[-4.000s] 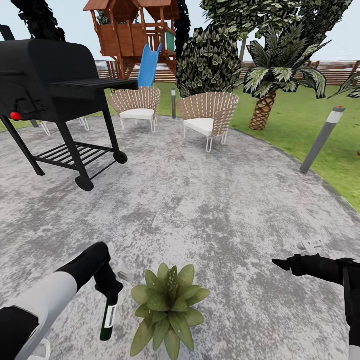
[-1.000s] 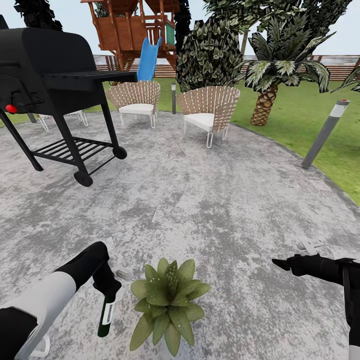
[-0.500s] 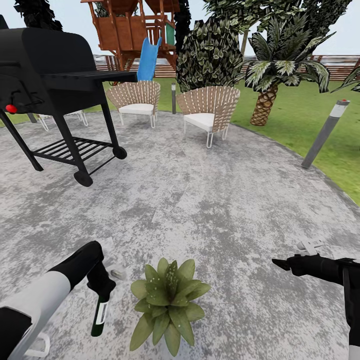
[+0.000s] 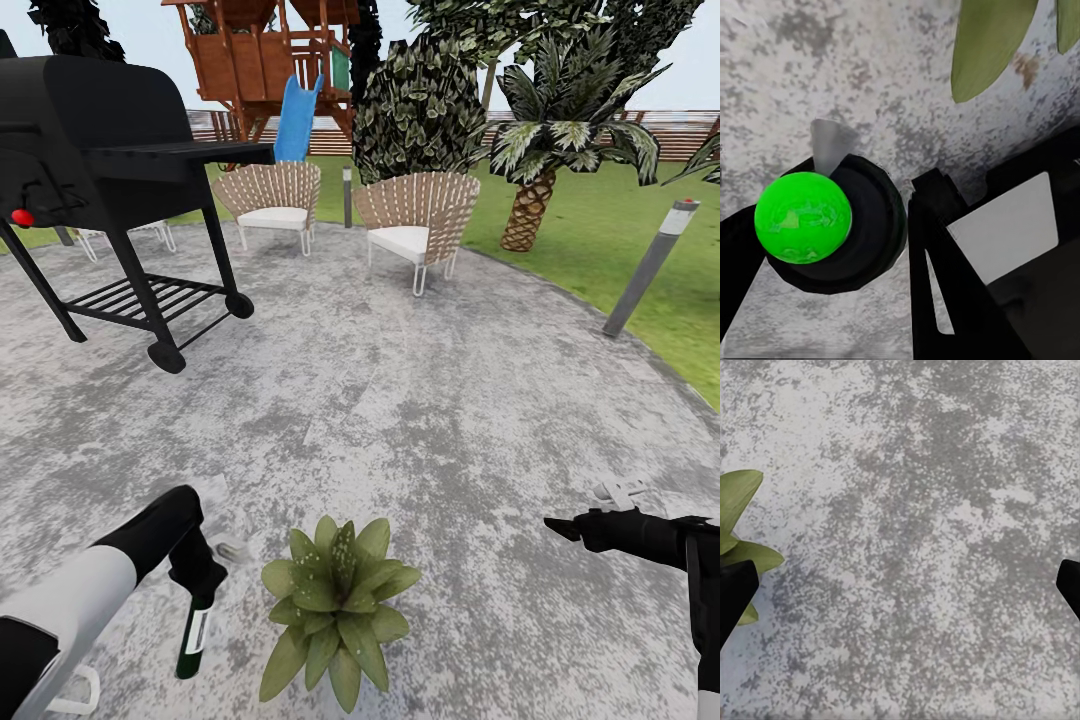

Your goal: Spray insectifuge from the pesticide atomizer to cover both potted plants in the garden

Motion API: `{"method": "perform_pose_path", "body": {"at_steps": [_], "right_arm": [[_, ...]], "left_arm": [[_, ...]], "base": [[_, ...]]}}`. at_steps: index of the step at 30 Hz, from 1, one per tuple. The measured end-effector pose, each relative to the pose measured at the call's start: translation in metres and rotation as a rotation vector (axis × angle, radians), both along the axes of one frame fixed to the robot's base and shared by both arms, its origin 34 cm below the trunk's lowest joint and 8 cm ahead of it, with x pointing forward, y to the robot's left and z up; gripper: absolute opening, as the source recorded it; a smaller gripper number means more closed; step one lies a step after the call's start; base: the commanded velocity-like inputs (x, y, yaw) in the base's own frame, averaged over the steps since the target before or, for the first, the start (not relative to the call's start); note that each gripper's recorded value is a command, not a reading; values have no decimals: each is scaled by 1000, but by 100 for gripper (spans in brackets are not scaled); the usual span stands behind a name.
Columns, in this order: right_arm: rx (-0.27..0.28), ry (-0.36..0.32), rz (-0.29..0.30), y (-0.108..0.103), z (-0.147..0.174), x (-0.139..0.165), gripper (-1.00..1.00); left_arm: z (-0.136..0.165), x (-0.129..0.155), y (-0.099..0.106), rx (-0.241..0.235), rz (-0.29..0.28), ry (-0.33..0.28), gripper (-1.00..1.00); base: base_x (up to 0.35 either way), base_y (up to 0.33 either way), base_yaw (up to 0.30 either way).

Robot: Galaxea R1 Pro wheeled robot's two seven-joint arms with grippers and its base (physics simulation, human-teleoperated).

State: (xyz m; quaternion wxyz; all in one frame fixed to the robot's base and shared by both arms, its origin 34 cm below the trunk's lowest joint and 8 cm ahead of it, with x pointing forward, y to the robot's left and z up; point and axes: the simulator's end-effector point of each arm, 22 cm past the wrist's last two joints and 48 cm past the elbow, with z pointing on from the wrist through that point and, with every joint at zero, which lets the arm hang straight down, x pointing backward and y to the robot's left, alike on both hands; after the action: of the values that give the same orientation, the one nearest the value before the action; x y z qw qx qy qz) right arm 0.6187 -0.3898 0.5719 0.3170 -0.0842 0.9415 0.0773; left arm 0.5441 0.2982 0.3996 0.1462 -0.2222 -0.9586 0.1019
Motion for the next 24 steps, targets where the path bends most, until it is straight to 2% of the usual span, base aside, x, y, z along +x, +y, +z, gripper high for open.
{"method": "perform_pose_path", "body": {"at_steps": [5, 21, 24], "right_arm": [[0, 0, 0, 0, 0, 0, 100], [0, 0, 0, 0, 0, 0, 100], [0, 0, 0, 0, 0, 0, 100]], "left_arm": [[1, -1, 11, 13, 10, 0, -100], [1, 0, 16, 19, 14, -1, -100], [0, 2, 26, 50, 10, -14, -100]], "base": [[0, 0, 0], [0, 0, 0], [0, 0, 0]]}}
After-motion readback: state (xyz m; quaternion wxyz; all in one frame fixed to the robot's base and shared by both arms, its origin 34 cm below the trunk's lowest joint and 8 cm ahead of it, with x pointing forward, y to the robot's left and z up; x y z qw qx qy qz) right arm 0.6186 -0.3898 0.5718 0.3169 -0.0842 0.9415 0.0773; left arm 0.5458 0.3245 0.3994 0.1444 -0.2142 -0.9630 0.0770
